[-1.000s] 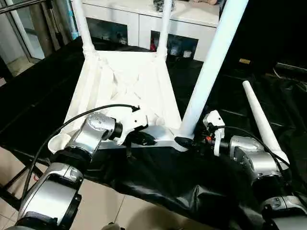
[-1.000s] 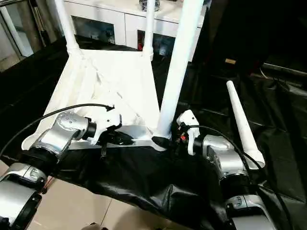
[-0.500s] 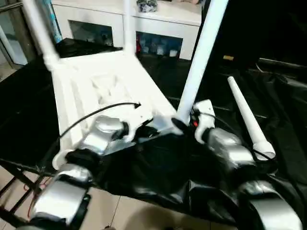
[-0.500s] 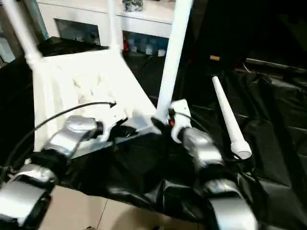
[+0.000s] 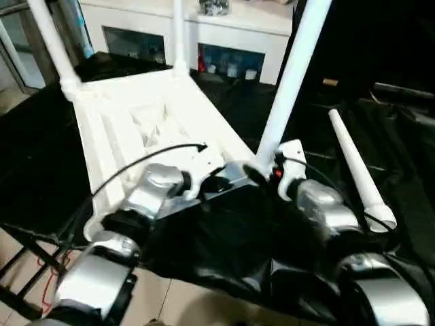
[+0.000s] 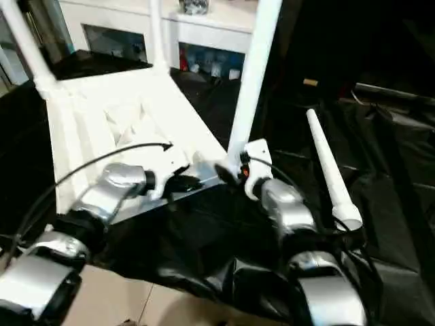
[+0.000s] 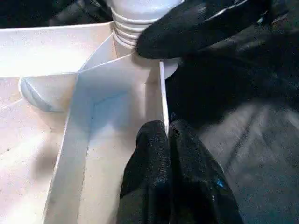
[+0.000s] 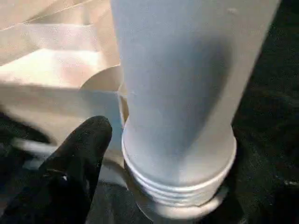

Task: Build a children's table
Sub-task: Rotate leg to tighten

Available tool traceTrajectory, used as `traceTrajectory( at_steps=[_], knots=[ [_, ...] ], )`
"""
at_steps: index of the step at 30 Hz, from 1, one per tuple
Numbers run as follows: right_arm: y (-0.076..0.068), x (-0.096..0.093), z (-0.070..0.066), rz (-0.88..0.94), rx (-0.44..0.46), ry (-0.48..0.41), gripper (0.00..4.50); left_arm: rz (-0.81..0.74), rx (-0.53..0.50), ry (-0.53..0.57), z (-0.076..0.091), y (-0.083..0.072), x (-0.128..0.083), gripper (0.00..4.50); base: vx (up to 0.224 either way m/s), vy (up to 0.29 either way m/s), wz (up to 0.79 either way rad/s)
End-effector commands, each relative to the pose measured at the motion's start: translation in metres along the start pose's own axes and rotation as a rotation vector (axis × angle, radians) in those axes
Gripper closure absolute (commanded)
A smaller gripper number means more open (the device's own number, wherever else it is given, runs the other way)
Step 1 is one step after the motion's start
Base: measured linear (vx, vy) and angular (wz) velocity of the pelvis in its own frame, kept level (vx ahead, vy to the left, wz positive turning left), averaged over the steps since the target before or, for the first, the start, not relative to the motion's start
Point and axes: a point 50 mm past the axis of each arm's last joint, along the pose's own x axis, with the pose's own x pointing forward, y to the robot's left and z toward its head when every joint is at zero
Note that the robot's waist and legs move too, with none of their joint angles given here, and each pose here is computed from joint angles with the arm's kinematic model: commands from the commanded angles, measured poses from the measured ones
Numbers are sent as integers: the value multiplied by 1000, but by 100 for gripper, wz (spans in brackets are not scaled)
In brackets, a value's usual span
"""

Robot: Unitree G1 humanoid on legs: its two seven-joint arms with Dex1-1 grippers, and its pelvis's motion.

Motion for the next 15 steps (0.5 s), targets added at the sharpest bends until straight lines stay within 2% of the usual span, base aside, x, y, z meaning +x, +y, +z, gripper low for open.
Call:
traceTrajectory(
  at_steps=[1, 3, 7, 9, 11, 13, 15],
  knots=[
    [30, 10, -8, 235, -21, 45, 62, -137, 96, -63, 21, -16, 15, 450, 0, 0, 0],
    [30, 9, -8, 243, -23, 46, 62, -139, 97, -62, 20, -16, 14, 450, 0, 0, 0],
    [31, -10, -9, 415, -49, 76, 62, -150, 110, -37, 13, -10, 2, 450, 0, 0, 0],
    [32, -16, -10, 464, -50, 91, 95, -150, 112, -26, 11, -7, -2, 450, 0, 0, 0],
    [33, -18, -10, 487, -50, 97, 95, -149, 113, -22, 10, -6, -4, 450, 0, 0, 0],
    [34, -21, -10, 517, -42, 108, 126, -152, 114, -15, 9, -4, -7, 450, 0, 0, 0],
    [34, -21, -10, 527, -39, 110, 134, -158, 116, -11, 8, -4, -8, 450, 0, 0, 0]
  ],
)
